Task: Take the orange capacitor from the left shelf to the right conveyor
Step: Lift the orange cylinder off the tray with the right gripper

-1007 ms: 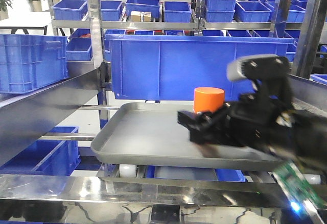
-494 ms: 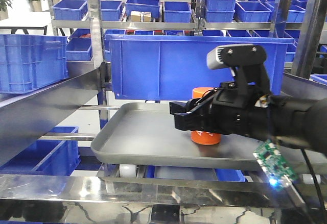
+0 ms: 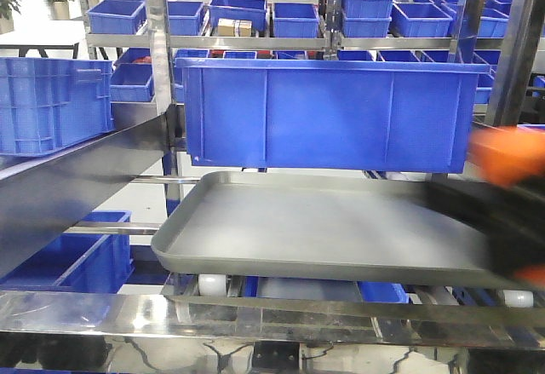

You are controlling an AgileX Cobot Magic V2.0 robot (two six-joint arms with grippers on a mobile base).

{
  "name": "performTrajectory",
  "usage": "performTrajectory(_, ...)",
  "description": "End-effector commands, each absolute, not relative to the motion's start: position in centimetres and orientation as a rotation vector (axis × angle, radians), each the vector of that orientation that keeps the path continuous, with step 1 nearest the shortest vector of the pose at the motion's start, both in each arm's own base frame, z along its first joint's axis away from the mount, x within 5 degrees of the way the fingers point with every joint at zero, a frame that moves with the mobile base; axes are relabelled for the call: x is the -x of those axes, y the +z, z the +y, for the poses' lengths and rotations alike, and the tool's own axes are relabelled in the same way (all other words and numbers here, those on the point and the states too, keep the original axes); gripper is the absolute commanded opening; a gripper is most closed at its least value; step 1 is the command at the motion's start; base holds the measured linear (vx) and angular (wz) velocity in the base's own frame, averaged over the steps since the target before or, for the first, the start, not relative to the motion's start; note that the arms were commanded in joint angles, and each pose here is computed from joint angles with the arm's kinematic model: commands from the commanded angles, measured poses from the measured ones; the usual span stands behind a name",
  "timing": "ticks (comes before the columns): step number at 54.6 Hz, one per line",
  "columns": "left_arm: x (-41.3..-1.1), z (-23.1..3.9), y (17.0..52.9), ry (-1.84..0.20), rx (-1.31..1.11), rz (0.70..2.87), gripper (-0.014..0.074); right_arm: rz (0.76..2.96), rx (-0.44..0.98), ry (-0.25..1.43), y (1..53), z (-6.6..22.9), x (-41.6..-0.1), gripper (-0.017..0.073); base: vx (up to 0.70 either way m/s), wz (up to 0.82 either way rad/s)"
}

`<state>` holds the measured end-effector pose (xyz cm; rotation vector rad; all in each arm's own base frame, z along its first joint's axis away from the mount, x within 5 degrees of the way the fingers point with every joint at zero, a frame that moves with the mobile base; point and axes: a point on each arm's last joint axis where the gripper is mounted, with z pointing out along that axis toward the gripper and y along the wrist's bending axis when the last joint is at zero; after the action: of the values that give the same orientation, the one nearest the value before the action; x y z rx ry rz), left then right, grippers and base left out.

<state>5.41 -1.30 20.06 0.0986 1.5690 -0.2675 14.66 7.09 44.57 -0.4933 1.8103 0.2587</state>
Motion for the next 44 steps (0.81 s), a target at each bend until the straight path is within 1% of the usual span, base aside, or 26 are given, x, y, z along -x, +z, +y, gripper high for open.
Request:
performTrajectory(1,-5.2,-1.2,21.8,-0.29,-0.087,1.456,-0.0006,1.714,0.416,0.215,43.9,5.1,-12.0,-0.0008,0.0,0.0)
performTrajectory(11,-5.2,-1.2,21.8,-0.29,-0.087,1.456,-0.0006,1.656,0.375,0.228,38.0,3.0,-7.6,-0.0008,0.0,0.0)
performTrajectory(21,-5.2,-1.2,21.8,-0.29,-0.087,1.456,-0.0006,1.615,0.351,0.254,34.1,1.9,-5.3,-0.0008,0.0,0.0)
performTrajectory(29,-5.2,-1.2,21.8,-0.29,-0.087,1.456,-0.0006,1.598,0.33,0.271,33.4,1.5,-4.4,-0.0008,0.0,0.0)
performTrajectory(44,-5.2,-1.2,21.8,-0.29,-0.087,1.456,-0.0006,1.6,0.327,0.28,33.4,1.5,-4.3,-0.0008,0.0,0.0)
